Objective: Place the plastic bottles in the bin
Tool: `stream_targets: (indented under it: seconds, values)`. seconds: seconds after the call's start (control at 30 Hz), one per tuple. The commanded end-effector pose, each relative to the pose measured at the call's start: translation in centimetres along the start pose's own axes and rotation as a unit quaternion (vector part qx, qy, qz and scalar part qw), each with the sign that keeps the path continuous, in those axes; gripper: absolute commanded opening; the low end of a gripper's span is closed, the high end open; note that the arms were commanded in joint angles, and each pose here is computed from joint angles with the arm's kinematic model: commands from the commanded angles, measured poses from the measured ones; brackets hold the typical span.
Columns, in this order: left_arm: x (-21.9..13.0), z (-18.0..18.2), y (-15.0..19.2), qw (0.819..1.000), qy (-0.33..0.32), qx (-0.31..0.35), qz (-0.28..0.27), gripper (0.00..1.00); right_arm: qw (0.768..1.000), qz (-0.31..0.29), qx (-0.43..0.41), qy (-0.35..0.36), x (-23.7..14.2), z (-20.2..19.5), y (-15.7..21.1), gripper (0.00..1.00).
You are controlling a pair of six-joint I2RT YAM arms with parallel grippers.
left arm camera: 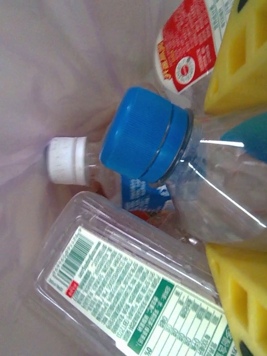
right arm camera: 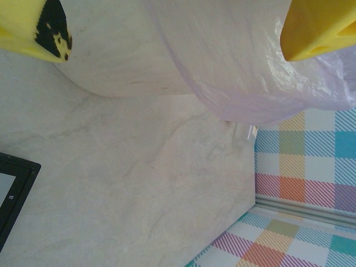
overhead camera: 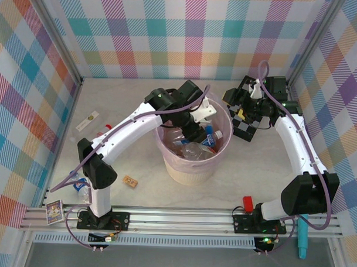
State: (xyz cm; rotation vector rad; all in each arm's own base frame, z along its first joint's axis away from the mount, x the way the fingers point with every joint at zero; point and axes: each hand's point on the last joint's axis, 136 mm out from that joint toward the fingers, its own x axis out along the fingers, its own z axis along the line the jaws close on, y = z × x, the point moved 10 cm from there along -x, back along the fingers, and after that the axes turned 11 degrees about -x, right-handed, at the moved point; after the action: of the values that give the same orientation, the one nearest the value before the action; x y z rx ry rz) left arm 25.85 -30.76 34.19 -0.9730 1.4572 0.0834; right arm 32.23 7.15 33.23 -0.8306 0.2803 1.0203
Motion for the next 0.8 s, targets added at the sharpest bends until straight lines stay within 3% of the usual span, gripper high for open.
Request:
stream_targets:
  seconds: [0.0,0.17,0.5,0.6,0.77]
  values:
    - [1.1,0.3,0.5,0.999,-0.022,-0.015,0.017,0.68,1.000,-0.017,-0.014,-0.009,-1.0,0.5,-0.2,0.96]
    - [-2.4,-0.5,-1.1,0.998,-0.018,-0.021,-0.057,0.77,1.000,-0.018,-0.015,-0.012,-1.2,0.8,-0.2,0.96]
    - [-9.0,-0.7,-2.0,0.985,-0.034,-0.032,-0.163,0.81,0.999,-0.023,-0.021,-0.013,-1.6,1.1,-0.4,0.96]
    - [-10.8,0.4,-1.6,0.980,-0.058,-0.064,-0.182,0.81,0.999,-0.021,-0.020,-0.013,-1.5,1.0,-0.4,0.96]
    - [-14.2,4.9,0.6,0.955,-0.119,-0.181,-0.205,0.81,0.999,-0.018,-0.020,-0.017,-1.0,0.8,-0.6,0.96]
